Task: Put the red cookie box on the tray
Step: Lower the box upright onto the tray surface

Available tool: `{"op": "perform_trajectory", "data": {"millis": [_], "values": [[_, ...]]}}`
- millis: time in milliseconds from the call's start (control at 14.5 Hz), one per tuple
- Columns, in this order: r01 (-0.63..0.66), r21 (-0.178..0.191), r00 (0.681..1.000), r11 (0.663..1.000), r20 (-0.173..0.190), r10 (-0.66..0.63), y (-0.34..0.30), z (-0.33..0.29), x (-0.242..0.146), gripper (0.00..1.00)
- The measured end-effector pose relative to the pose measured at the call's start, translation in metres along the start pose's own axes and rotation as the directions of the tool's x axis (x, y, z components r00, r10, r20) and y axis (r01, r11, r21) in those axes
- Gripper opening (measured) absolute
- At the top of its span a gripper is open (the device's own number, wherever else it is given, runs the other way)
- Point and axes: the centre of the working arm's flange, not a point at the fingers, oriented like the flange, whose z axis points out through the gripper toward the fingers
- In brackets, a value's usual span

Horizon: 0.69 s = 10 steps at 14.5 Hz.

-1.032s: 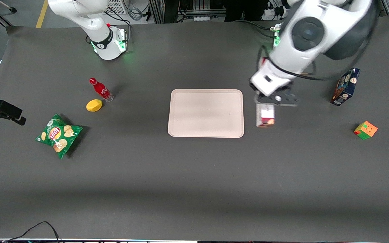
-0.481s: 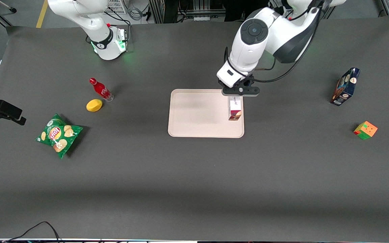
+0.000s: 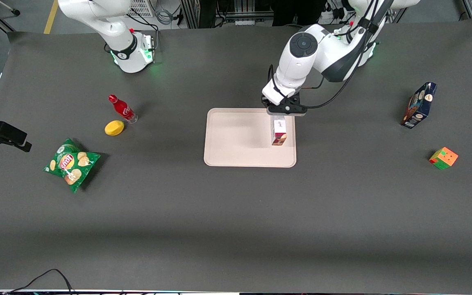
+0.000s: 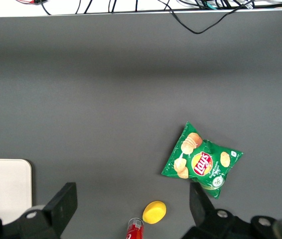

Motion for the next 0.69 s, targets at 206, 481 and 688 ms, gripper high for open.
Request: {"op": "perform_trajectory", "data": {"millis": [206, 481, 688], "values": [[-0.036, 0.033, 0.999, 0.999, -0.001, 0.036, -0.002, 0.018, -0.006, 0.25], [-0.034, 0.096, 0.997, 0.995, -0.061, 0.04, 0.0, 0.053, -0.01, 0.25], [-0.031, 0.111, 0.998, 0.993, -0.051, 0.037, -0.002, 0.085, -0.015, 0.25]]}}
